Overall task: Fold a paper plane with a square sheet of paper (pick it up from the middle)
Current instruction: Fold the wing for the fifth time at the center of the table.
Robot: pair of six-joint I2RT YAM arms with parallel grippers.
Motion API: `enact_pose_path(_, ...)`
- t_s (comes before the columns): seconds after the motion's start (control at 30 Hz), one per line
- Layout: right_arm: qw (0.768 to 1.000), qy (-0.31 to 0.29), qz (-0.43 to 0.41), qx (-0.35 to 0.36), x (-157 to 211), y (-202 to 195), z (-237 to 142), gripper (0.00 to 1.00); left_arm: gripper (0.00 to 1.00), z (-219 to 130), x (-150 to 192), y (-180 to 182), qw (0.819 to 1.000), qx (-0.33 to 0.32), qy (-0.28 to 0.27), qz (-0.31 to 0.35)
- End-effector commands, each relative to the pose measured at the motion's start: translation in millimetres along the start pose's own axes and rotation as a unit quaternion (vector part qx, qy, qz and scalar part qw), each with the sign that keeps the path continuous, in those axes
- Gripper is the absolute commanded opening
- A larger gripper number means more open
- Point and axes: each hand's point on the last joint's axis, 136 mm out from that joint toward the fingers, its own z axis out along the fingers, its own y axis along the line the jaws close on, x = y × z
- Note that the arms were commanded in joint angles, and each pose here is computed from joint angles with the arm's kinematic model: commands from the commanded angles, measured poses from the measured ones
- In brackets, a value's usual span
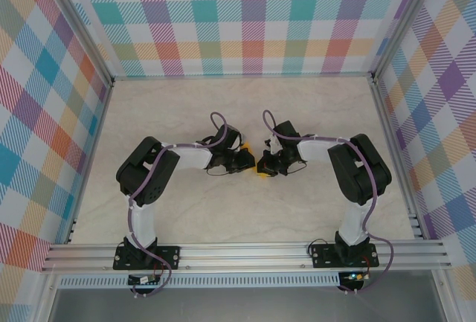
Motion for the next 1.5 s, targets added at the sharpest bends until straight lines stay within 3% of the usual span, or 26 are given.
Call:
enact_pose_path(0.0,0.994,0.034,0.046,0.092,29.4,-57.8,12.6,0.02,0.14,0.0,-6.4,24.0,0.998,-0.054,-0.01,0.006)
enact_pose_path(0.6,0.994,0.043,0.05,0.091,37.6,-63.7,13.2,0.02,0.15,-20.4,-48.6,18.4,0.997,-0.054,-0.007,0.049)
enact_pose_path(1.2,0.993,0.047,0.05,0.093,38.6,-64.6,13.8,0.03,0.15,-14.9,-58.0,47.0,0.996,-0.082,0.008,0.045)
enact_pose_path(1.47,0.993,0.048,0.049,0.097,39.5,-66.0,13.3,0.02,0.15,-30.6,-72.3,37.4,0.995,-0.076,-0.011,0.059)
